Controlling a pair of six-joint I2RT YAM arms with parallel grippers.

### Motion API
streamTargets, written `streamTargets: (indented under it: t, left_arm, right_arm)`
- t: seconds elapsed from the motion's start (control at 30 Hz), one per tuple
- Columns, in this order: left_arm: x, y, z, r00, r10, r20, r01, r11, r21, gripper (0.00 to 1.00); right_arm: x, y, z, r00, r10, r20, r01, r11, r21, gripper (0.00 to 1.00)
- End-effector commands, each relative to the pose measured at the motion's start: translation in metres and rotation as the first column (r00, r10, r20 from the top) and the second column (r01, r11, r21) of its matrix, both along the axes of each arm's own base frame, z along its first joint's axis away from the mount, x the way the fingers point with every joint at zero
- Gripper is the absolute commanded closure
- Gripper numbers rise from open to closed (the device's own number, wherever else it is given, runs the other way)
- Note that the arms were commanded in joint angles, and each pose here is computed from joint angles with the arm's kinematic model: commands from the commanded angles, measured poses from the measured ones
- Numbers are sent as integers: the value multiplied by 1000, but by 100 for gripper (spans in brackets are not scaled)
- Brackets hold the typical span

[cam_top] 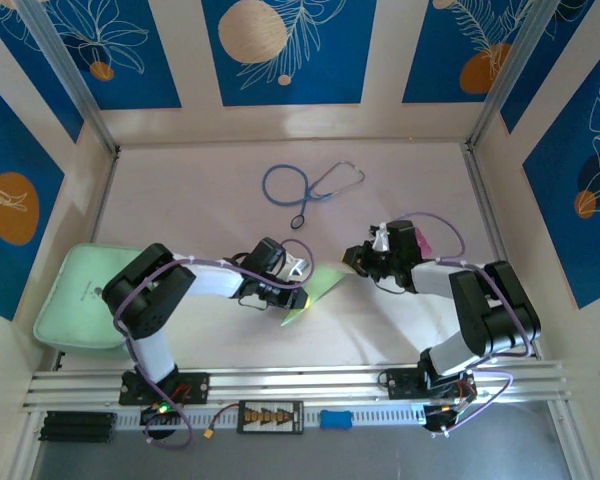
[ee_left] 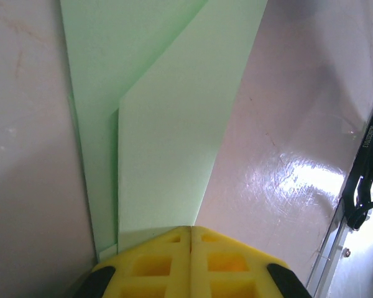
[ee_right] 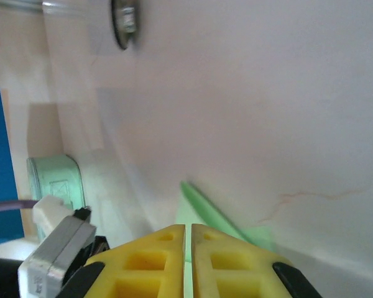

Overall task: Fold a paper plane with a square sheet of paper (pick it up from the middle)
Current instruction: Fold the wing for the fifth time at the center of the table.

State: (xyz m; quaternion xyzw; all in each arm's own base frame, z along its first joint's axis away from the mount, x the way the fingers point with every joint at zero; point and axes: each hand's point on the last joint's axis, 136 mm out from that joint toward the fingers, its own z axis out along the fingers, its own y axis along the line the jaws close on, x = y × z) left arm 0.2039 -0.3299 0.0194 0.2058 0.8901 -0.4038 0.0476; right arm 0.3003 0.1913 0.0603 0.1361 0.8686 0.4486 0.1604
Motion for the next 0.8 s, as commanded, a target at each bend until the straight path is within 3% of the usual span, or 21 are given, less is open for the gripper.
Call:
streamTargets:
  t: [0.0,0.17,0.37,0.47,0.63,0.77]
  left_arm:
    - [-23,33,-36,993,39,-114,-21,988,153,100]
    - [-22,31,-32,993,39,-112,-23,990,142,100]
    - [-22,27,-27,993,28,-111,-15,992,122,100]
    - [-19,20,-12,995,16,-94,-8,997,76,100]
    - [-3,-2,31,1000,-1,-28,0,999,-38,90]
    - [10,-21,42,1000,-17,-16,15,996,-93,89]
  right_arm:
    - [-13,15,-1,998,65,-7,-65,997,-30,87]
    - [-29,34,-14,992,120,-43,-122,992,-44,92]
    - [-40,22,-54,985,105,-139,-115,991,-65,98]
    - [-41,16,-63,982,89,-167,-100,993,-56,98]
    - [-45,15,-68,978,87,-188,-102,992,-74,98]
    - [-47,12,-72,977,83,-197,-102,990,-92,98]
